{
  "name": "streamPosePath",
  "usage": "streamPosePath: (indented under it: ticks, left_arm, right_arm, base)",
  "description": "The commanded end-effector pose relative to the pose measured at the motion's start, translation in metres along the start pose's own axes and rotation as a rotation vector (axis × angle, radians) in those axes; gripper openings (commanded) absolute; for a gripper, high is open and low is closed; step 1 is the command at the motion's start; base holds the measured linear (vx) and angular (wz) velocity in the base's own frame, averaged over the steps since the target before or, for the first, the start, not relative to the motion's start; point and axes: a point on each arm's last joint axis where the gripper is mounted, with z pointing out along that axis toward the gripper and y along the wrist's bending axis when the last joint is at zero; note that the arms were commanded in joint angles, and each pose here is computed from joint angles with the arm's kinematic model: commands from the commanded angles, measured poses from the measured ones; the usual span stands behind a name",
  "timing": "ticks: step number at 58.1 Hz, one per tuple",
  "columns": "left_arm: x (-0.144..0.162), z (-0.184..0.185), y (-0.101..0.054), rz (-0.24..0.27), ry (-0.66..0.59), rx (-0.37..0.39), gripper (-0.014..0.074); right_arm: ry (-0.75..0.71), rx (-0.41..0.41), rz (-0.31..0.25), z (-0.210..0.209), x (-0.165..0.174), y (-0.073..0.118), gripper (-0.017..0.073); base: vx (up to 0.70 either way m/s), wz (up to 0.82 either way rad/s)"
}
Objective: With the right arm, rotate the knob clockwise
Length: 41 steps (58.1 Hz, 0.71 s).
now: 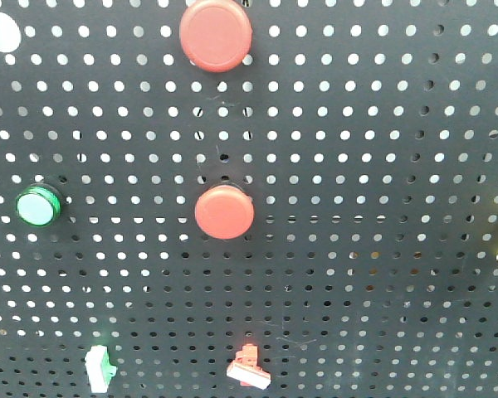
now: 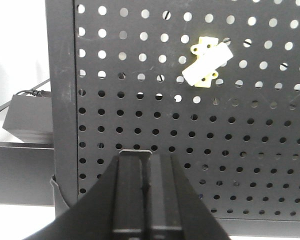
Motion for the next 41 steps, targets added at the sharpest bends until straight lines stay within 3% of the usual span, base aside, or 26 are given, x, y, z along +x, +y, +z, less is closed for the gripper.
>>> streamPosePath:
  ticks: [1, 5, 8, 12, 25, 41]
  left_arm:
    - [-0.003, 0.000, 0.001, -0.014, -0.069, -0.005, -0.0006]
    - [-0.003, 0.000, 0.001, -0.014, -0.069, -0.005, -0.0006]
    - [-0.003, 0.000, 0.001, -0.014, -0.069, -0.005, -0.0006]
    - [-0.003, 0.000, 0.001, -0.014, -0.069, -0.005, -0.0006]
    - [-0.003, 0.000, 0.001, -0.014, -0.069, -0.005, -0.0006]
    - [-0.003, 0.000, 0.001, -0.014, -0.069, -0.005, -0.0006]
  right_arm:
    - [-0.073, 0.003, -0.009, 0.002, 0.002, 0.001, -0.0009]
    - [-0.069, 0.023, 0.082, 0.004, 0.019, 0.001, -0.0009]
    - [-0.075, 0.060, 0.193, 0.005, 0.031, 0.000, -0.0009]
    - [-0.088, 0.125, 0.260, 0.005, 0.043, -0.003, -0.0009]
    - [-0.157, 0.334, 0.235, -0.004, 0.075, -0.009, -0.0009]
    - [-0.181, 0.356, 0.228, -0.008, 0.077, -0.009, -0.0009]
  base:
    - [0.00, 0.00]
    - [0.00, 0.00]
    - [0.00, 0.00]
    - [0.00, 0.00]
    - [0.00, 0.00]
    - [0.00, 0.00]
